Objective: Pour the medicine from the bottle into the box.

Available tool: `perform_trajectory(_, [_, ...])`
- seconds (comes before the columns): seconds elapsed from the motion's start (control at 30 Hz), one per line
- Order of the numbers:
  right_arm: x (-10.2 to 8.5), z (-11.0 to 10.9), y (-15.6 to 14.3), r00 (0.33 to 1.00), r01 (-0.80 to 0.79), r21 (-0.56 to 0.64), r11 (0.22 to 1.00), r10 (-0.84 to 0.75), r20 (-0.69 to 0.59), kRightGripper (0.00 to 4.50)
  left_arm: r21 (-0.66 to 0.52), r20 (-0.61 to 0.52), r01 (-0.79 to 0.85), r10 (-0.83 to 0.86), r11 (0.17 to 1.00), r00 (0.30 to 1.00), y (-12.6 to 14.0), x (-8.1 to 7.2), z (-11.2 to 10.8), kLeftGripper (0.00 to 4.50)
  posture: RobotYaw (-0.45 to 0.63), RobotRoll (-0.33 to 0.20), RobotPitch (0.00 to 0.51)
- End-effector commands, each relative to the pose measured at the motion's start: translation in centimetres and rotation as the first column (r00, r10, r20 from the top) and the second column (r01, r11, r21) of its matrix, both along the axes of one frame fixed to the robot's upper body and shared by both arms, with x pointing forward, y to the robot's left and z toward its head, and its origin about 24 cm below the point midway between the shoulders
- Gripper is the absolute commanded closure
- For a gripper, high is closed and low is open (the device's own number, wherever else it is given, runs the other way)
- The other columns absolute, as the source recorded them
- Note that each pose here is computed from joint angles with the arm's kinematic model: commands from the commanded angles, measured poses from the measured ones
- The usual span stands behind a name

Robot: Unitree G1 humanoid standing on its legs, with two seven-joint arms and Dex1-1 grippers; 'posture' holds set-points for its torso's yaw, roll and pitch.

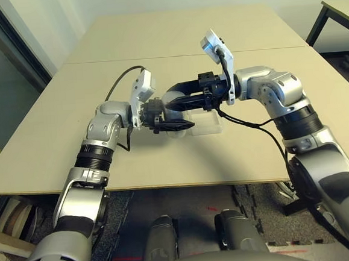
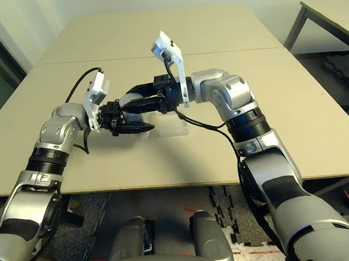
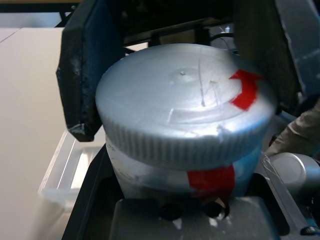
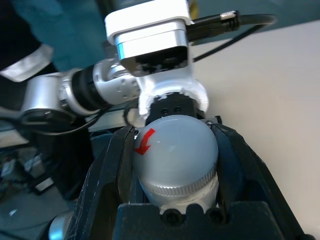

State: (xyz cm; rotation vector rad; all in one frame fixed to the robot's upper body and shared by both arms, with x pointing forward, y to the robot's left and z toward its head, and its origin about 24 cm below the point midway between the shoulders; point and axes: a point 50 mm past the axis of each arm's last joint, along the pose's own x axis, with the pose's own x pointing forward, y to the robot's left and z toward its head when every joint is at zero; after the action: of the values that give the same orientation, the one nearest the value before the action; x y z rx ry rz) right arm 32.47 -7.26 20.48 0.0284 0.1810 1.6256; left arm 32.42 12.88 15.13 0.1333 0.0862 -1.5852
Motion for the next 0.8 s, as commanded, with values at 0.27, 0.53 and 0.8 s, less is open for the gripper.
perform_trajectory(0.27, [-1.5,0.9,0.1,0.936,-0.347,0.049,0.936,0.349,-0.041,1.95,-0.023,0.009,0.020,-0.020,1.000,1.000,0.2,-1.0,0.9,1.75,-0.03,0.000,0.020])
perform_trajectory(0.53, [-1.2,1.0,0.2,0.937,-0.347,0.036,0.937,0.348,-0.030,0.30,-0.021,-0.008,0.005,-0.005,1.000,1.000,0.8,-1.5,0.5,1.75,-0.02,0.000,0.015])
perform_trajectory(0.8, [-0.6,0.8,-0.1,0.945,-0.326,0.020,0.945,0.326,-0.016,0.00,-0.027,-0.009,-0.010,0.010,1.000,1.000,1.1,-1.8,0.3,1.75,-0.01,0.000,0.009])
